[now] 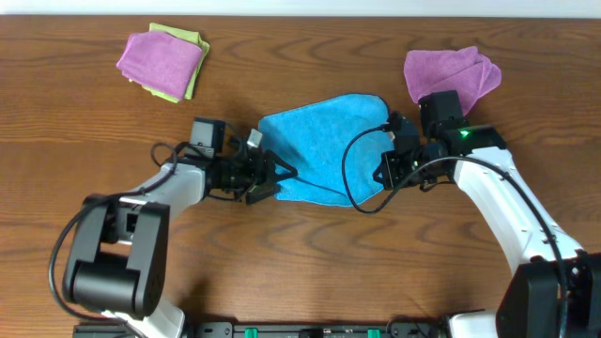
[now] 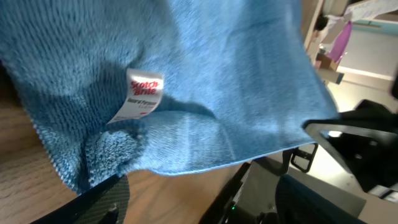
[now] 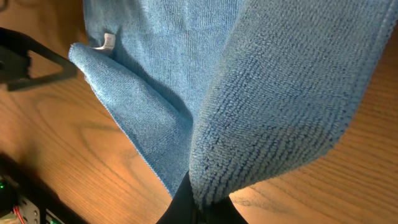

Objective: Fold the cloth

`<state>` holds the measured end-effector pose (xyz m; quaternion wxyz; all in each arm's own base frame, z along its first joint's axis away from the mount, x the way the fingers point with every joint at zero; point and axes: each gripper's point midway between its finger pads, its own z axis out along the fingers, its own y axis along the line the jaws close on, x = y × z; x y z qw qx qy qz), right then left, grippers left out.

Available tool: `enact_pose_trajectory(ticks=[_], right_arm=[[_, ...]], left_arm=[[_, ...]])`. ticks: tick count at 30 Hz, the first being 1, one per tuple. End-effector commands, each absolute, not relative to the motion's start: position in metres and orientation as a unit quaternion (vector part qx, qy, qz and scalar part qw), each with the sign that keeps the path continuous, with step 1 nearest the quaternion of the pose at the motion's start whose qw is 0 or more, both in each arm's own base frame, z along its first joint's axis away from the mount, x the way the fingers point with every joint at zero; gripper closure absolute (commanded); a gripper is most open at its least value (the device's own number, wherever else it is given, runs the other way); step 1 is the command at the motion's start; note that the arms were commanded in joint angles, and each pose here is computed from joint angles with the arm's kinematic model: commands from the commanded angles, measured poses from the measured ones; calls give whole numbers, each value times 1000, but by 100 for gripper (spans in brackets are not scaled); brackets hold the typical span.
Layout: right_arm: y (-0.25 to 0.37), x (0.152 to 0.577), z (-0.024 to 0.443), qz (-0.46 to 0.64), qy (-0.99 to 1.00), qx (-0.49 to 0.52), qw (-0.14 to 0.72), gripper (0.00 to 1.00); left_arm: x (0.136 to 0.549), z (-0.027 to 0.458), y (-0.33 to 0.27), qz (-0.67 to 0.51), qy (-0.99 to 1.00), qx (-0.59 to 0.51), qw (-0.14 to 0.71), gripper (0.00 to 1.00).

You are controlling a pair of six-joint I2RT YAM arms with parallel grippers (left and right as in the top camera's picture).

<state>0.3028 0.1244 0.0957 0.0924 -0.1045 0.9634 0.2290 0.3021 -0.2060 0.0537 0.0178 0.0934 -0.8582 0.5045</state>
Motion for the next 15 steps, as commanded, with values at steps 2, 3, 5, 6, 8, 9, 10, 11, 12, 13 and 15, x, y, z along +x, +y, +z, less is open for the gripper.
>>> enact_pose_trajectory(ticks=[2,3,5,6,8,9,10,11,12,13,15], right_arm=[[128,301,101,237,962,-98,97,99],[128,302,101,237,962,-97,97,99],[128,301,101,237,962,-97,97,99],[128,301,101,237,962,-97,97,98],[128,302,101,237,962,-97,98,99],[128,302,102,237,962,-97,98,99],[128,302,102,237,962,-97,99,98],[128,303,102,237,961,-98,100,99],[128,303,102,237,961,-98,100,99],[128,303,102,237,961,-98,101,98],[128,304,102,237,961,-98,102,99]], left_arm=[[299,38,-207,496,-860,117,42,26],[299,38,-206,496,-859,117,42,26],[300,39,-207,497,-859,115,38,26],[301,39,-207,498,-859,116,37,26],[304,39,-207,498,-859,114,31,25],[305,39,-207,497,-860,115,28,25],[306,38,-207,494,-861,116,25,25],[308,38,-208,492,-862,118,22,25],[309,37,-208,490,-863,119,20,25],[310,38,-209,491,-863,116,16,25],[312,39,-210,492,-863,114,11,25]])
